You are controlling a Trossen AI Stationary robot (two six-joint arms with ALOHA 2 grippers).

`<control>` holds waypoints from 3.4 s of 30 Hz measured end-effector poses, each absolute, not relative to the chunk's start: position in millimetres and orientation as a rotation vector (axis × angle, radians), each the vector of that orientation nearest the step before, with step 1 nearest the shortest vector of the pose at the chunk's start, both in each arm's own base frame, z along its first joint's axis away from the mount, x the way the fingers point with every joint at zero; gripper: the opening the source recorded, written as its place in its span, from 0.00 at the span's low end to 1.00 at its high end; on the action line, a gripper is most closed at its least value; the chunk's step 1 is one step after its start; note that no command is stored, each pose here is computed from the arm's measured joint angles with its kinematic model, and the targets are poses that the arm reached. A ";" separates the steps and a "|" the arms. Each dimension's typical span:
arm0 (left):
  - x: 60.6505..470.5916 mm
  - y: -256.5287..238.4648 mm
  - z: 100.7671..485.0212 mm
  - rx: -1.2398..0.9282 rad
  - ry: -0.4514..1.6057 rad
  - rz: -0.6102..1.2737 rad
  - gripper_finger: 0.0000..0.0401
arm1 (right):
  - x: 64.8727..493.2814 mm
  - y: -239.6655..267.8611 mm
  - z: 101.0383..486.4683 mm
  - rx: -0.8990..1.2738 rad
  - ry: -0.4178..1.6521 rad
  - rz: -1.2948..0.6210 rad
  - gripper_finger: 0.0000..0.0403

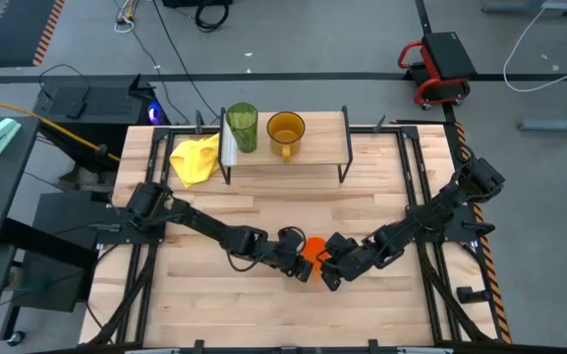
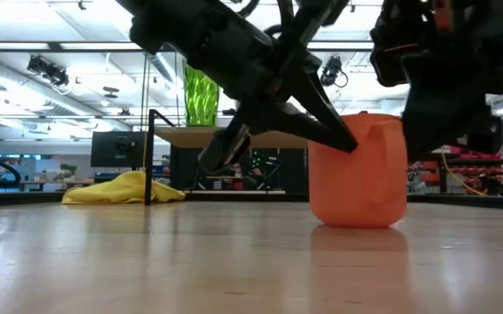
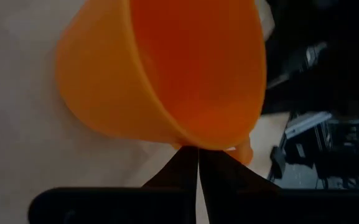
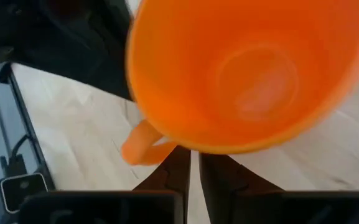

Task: Stack small to large cups/mugs on shelf
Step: Put the orange mug on the shelf

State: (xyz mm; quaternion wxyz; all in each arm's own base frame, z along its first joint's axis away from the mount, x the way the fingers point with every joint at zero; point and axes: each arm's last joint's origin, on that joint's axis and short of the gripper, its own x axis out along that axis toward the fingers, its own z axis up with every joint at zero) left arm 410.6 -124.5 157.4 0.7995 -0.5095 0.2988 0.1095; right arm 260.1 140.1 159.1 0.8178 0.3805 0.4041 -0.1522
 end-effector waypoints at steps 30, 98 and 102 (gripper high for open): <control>376.4 -114.5 200.1 -0.919 0.828 0.247 0.04 | 164.8 93.1 279.2 1.073 0.697 -0.216 0.10; 363.4 -114.8 193.0 -0.813 0.951 0.309 0.03 | 252.7 93.2 231.3 0.839 0.987 -0.523 0.25; 363.1 -114.8 192.8 -0.811 0.954 0.311 0.05 | 254.4 95.0 231.4 0.847 0.976 -0.510 0.25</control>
